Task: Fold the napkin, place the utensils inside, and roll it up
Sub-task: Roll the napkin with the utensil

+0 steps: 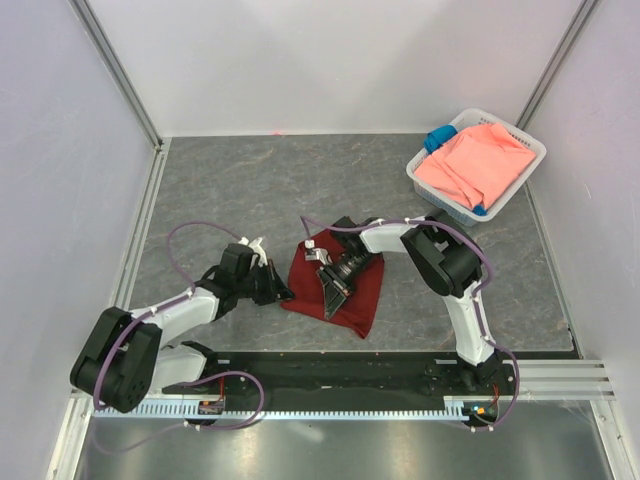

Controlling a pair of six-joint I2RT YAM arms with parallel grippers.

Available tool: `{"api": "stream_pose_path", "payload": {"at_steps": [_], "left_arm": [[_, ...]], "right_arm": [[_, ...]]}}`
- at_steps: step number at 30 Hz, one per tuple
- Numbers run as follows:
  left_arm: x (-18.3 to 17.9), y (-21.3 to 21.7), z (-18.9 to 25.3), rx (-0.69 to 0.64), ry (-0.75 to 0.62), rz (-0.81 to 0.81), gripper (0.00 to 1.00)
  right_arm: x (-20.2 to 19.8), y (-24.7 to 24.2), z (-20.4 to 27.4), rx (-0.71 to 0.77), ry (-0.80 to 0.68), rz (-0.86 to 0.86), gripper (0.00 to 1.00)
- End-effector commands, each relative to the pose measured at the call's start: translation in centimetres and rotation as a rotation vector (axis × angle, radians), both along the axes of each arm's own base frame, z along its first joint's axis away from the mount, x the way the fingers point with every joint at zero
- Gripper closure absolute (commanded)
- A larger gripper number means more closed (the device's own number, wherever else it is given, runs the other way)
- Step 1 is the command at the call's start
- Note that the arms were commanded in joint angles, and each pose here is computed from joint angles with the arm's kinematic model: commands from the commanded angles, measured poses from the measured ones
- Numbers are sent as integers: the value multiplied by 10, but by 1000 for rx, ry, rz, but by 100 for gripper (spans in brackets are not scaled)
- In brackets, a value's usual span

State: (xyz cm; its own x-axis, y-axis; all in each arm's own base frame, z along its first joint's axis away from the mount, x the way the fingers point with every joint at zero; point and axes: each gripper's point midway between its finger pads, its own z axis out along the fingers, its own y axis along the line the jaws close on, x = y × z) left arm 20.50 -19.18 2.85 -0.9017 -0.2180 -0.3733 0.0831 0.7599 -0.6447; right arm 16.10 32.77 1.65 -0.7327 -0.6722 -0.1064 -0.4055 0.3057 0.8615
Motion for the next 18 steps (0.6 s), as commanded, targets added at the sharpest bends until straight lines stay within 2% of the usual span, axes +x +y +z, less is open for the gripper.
{"api": "stream_pose_path", "payload": {"at_steps": [1,2,3,7,9,13,17,18], "left_arm": [[2,3,-3,33,4,-5,98],[5,3,0,37,1,-3,98],[2,5,-4,56,19,-6,98],[7,10,-4,112,39,1,98],[5,12,-7,135,68,-2,98],[11,11,-4,153,85,-16,98],[13,12,-4,165,104,-27,98],[14,12,-3,167,104,-28,98]], "right_arm": [[25,5,22,6,-162,-27,75],[28,4,24,-5,-186,-38,68],[28,2,25,-22,-209,-49,58],[55,-9,46,-80,-452,-151,45],[58,-17,59,-107,-519,-208,39],[57,-36,71,-185,-676,-278,31],[35,-39,74,-280,-851,-247,26],[38,-46,71,-341,-903,-267,25]]}}
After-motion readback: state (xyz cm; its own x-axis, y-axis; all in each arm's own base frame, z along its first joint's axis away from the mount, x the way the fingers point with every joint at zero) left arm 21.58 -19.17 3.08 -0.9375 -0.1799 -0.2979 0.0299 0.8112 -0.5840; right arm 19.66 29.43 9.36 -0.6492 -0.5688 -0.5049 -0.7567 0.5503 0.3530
